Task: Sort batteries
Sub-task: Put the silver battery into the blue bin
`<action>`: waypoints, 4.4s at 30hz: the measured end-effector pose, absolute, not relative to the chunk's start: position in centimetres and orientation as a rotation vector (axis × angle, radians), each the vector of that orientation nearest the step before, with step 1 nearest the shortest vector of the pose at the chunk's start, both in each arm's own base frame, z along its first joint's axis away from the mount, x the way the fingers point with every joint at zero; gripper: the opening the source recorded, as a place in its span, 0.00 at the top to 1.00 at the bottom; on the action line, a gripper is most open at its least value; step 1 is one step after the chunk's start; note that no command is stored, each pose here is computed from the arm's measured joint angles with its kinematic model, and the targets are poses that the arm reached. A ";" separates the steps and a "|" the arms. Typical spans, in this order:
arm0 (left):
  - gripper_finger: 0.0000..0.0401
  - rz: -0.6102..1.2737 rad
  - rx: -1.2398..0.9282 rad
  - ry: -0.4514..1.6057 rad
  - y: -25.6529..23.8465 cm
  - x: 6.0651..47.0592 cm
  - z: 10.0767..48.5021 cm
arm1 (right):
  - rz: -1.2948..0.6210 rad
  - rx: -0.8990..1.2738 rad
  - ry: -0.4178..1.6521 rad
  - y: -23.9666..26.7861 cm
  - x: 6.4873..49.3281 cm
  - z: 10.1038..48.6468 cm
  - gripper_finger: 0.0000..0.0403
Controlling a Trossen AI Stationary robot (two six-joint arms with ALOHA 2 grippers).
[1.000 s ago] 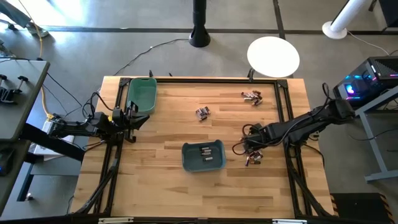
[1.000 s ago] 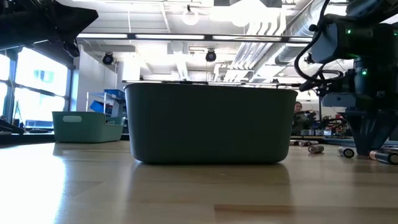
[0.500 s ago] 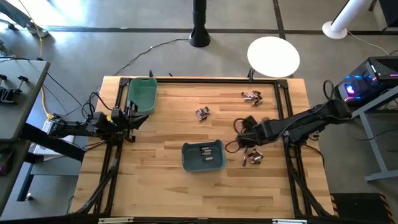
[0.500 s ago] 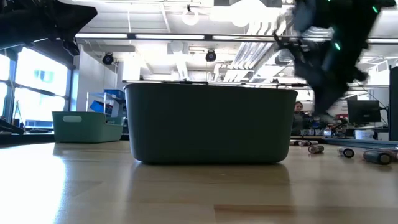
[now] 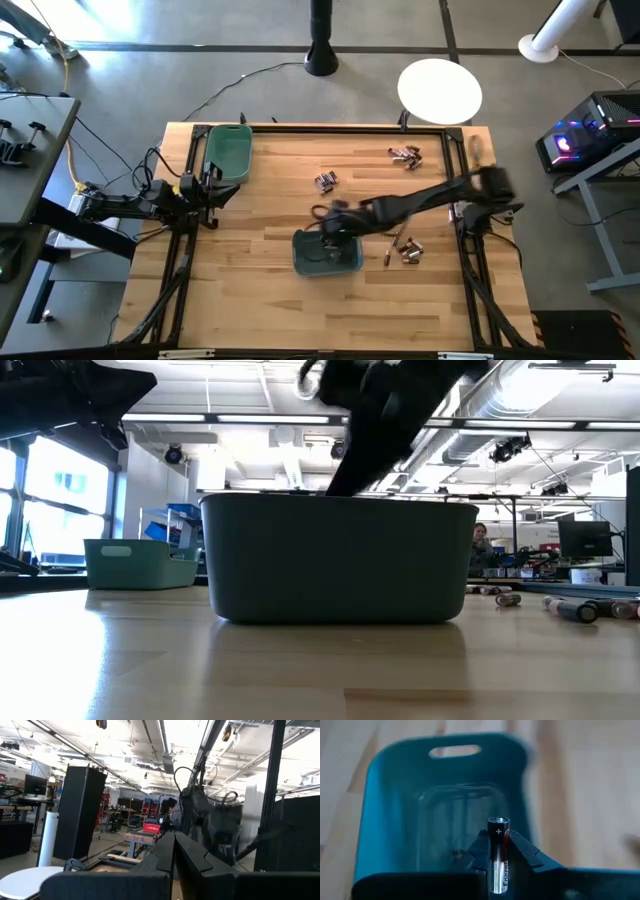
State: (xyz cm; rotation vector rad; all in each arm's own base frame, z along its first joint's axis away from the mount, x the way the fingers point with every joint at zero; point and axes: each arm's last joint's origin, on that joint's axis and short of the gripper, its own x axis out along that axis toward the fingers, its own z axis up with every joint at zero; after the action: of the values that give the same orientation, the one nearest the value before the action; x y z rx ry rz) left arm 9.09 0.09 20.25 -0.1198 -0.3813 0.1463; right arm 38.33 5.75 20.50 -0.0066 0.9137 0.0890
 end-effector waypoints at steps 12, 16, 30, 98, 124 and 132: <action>0.99 0.149 -0.120 -0.380 0.1 9.1 20.2 | 0.277 -0.072 1.030 5.6 45.1 17.2 0.94; 0.99 0.146 -0.120 -0.380 0.1 9.1 20.2 | 0.292 -0.071 1.050 5.0 45.3 16.2 0.94; 0.99 0.146 -0.120 -0.380 0.1 9.1 20.2 | 0.259 -0.046 1.078 3.2 45.5 15.1 0.84; 0.99 0.144 -0.013 -0.332 0.0 9.2 19.9 | -1.451 0.396 2.028 -1.8 17.3 10.4 1.00; 0.99 0.104 -0.009 -0.323 -0.1 9.3 19.8 | -1.365 0.390 2.091 -3.4 16.9 9.2 1.00; 0.99 0.080 -0.005 -0.323 -0.2 9.3 19.8 | -1.329 0.366 2.103 -3.4 17.0 9.2 1.00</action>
State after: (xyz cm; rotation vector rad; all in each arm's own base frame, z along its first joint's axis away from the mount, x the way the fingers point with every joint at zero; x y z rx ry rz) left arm 9.29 -0.17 19.78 -0.0053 -0.3235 0.0796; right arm 16.97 -3.44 9.15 0.3659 2.1033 -1.3286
